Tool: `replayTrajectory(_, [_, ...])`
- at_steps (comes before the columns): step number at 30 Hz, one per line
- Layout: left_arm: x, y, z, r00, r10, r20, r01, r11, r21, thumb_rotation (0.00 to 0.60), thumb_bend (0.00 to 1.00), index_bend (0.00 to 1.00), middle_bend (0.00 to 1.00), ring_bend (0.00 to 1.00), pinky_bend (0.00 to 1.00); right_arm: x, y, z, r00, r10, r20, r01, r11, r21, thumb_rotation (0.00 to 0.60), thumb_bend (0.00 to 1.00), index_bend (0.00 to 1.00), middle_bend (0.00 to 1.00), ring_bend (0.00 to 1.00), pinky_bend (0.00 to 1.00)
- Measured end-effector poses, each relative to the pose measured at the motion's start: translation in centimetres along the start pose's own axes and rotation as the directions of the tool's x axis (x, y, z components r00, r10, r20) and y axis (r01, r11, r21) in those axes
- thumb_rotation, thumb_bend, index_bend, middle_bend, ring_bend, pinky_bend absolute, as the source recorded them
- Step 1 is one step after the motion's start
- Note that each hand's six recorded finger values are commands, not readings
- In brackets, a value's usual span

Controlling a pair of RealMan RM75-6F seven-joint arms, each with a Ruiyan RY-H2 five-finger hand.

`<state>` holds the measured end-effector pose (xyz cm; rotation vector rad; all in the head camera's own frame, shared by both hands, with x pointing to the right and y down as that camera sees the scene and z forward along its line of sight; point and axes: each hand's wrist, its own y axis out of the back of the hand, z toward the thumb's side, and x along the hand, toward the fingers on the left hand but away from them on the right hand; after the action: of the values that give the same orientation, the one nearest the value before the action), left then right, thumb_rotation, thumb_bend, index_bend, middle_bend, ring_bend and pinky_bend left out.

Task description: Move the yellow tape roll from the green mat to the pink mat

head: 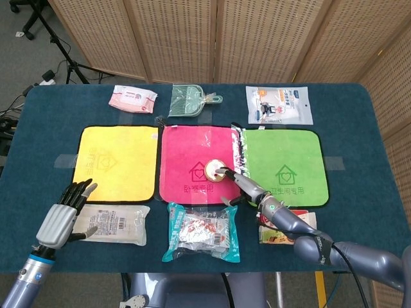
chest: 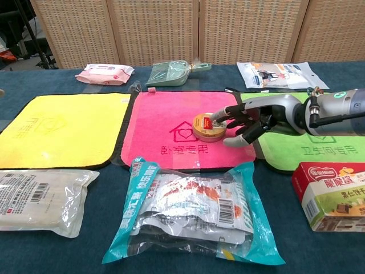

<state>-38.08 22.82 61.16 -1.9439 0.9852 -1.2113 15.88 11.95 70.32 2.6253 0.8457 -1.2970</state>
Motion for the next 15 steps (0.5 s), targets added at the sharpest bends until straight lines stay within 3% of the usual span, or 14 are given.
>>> replayTrajectory(15, [0.0, 0.1, 0.0, 1.0, 0.001, 0.002, -0.001, 1.0, -0.001, 0.6, 0.15, 0.04, 0.0, 0.0, 0.0, 1.9, -3.2, 2.3, 0.997, 0.052, -0.064, -0.051, 0.999, 0.018, 0.6, 0.47, 0.08, 0.0, 0.0, 0.02])
